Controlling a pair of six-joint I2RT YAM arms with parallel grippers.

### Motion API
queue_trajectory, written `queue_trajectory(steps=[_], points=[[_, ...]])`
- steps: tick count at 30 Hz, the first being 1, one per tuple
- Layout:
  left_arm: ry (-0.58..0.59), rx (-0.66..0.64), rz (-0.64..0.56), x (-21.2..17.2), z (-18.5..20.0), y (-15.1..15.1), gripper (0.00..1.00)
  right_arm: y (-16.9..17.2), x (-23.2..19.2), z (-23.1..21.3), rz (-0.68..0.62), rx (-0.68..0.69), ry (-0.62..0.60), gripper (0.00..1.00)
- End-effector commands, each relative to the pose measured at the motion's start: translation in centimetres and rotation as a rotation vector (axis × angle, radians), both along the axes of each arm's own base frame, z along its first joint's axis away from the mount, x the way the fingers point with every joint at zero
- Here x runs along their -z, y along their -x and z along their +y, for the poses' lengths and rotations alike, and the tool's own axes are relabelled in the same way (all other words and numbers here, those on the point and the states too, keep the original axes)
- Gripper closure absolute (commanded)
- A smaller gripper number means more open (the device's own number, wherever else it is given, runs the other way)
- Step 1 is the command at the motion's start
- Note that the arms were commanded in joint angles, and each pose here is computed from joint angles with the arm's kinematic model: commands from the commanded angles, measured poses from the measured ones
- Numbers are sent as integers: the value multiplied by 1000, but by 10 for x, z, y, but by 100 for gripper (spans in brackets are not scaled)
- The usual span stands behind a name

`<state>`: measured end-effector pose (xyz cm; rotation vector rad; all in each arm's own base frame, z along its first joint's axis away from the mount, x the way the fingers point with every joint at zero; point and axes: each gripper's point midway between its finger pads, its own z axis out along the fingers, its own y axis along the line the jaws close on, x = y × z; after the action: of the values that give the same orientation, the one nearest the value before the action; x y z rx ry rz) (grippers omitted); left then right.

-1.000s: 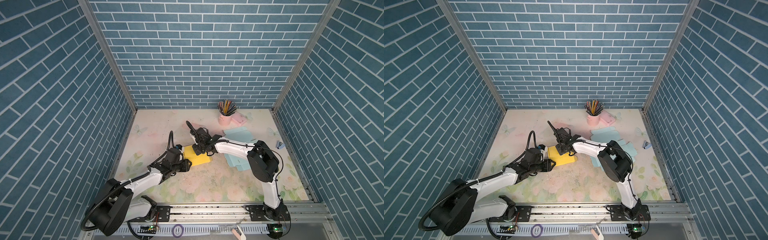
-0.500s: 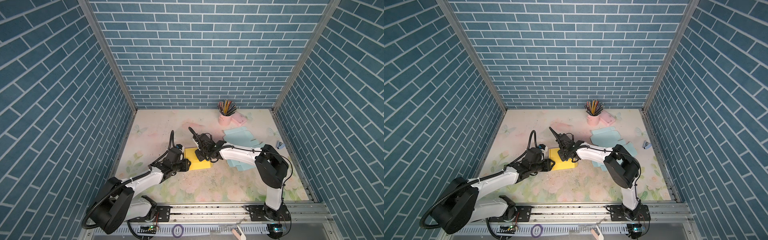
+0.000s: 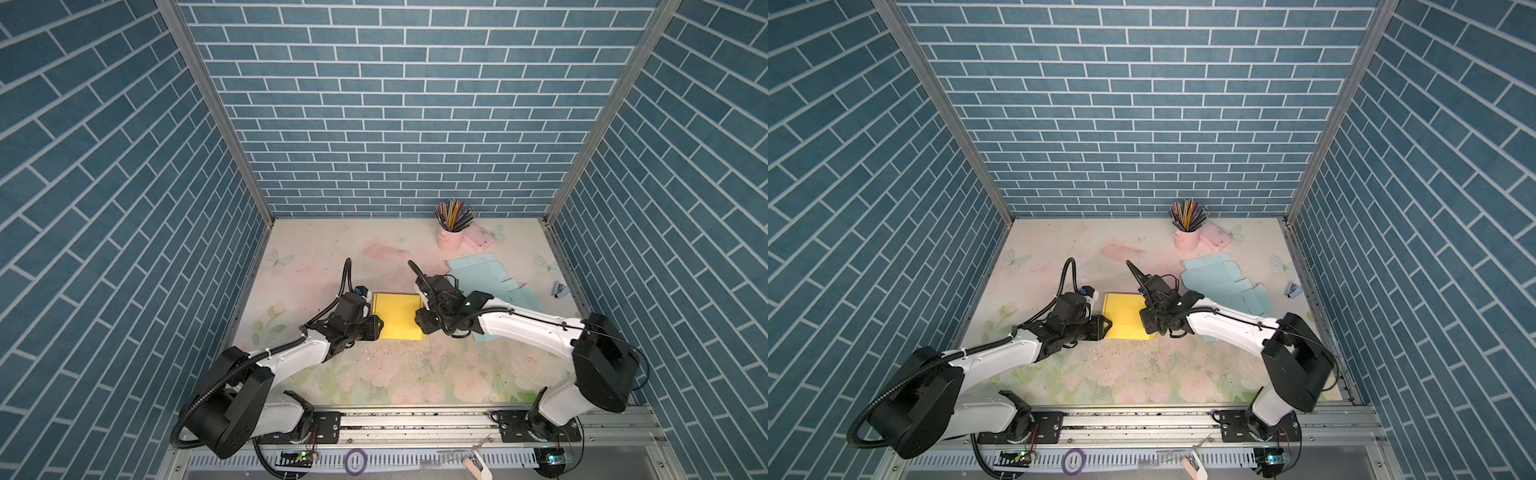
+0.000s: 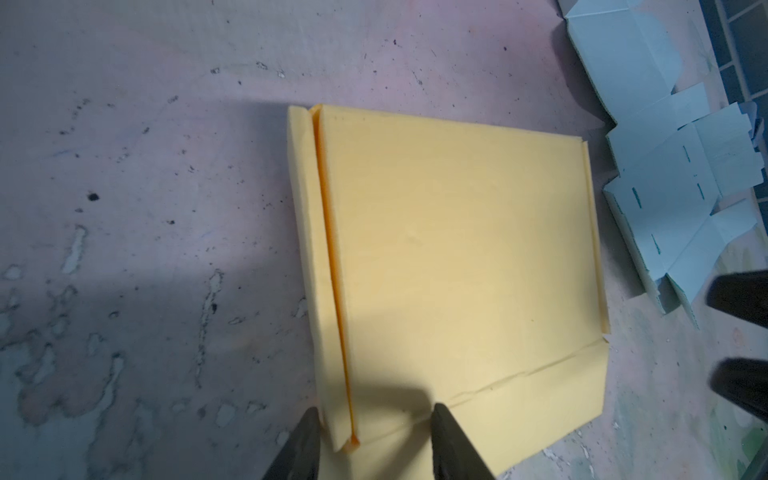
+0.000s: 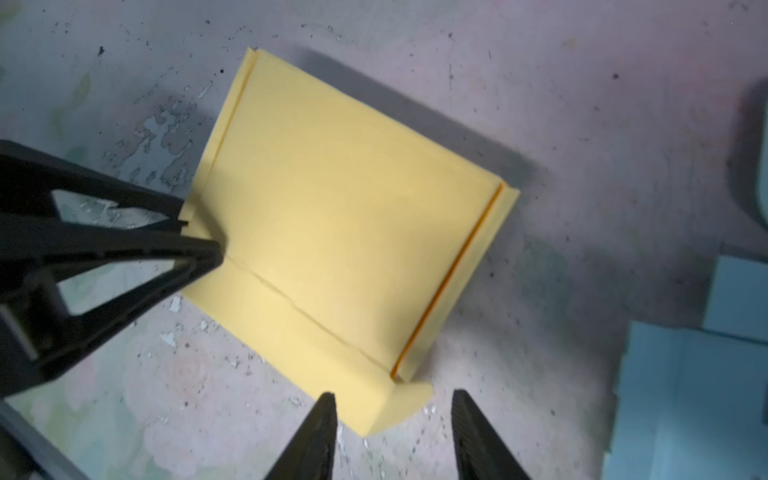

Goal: Fold the paper box

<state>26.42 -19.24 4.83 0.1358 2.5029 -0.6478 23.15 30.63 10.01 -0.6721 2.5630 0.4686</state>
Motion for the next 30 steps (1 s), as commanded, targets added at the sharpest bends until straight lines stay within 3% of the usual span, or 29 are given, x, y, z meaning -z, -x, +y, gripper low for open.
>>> queue_trajectory(steps=[1,4,9,16,21,30], points=[[-40,8,29,8,2,1,56,19,-1,-15,90,85,-54,52],[-24,18,26,6,-3,-2,56,19,1,-20,113,118,-113,52],[-19,25,30,6,-6,-5,56,-16,2,-21,115,160,-175,52],[-24,27,26,5,-6,-7,56,-52,-14,5,60,102,-202,52],[-18,37,34,7,-10,-8,56,-66,8,15,82,82,-160,52],[-15,39,21,0,-13,-14,56,-61,48,5,55,42,82,55]])
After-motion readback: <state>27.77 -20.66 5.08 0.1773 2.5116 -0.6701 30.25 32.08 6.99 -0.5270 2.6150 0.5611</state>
